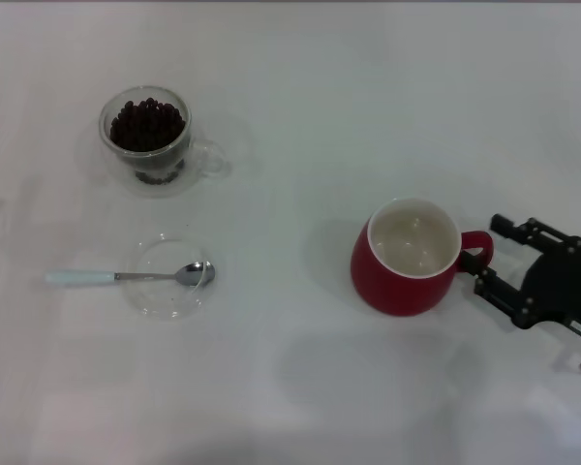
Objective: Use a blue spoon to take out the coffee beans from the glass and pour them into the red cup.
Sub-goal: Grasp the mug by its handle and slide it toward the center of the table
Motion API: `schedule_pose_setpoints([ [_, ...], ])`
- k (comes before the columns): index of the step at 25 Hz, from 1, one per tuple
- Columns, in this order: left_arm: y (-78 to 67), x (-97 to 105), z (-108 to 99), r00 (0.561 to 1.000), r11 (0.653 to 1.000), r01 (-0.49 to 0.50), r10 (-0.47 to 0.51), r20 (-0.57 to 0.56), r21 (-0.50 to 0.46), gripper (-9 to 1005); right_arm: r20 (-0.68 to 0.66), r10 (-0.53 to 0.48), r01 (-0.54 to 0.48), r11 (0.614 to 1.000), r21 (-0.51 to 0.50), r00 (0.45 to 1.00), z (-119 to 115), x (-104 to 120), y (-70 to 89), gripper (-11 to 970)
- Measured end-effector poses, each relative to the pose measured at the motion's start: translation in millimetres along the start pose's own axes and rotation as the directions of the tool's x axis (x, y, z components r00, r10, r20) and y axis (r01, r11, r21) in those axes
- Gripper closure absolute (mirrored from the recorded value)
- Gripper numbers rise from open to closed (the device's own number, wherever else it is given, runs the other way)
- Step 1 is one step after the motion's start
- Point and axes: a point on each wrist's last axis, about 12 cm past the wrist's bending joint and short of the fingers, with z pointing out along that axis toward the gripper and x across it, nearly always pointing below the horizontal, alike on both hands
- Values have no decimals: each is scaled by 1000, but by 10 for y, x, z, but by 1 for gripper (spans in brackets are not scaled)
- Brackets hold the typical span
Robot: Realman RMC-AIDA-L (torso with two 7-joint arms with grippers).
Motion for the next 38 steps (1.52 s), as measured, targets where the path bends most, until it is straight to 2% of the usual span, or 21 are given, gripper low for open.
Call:
schedule_pose_setpoints([
  [6,-2,0,1,1000,1000,1,-1,0,0,149,-27,-4,4,1000,-22,1000,99,21,25,453],
  [25,0,4,-26,1000,1000,0,0,-3,-1,148,-15,-32,32,999,-26,999,186,-7,22,521],
  [27,0,4,-26,1000,1000,1,-1,-2,-1,148,-14,-33,32,999,-30,999,186,-8,27,572],
  [30,-4,4,-23,1000,1000,1,-1,-2,1,149,-6,-34,33,998,-46,999,207,-19,51,648],
  [38,-5,5,-26,1000,1000,2,-2,-2,1,149,36,-31,36,991,-130,999,329,-80,186,647],
])
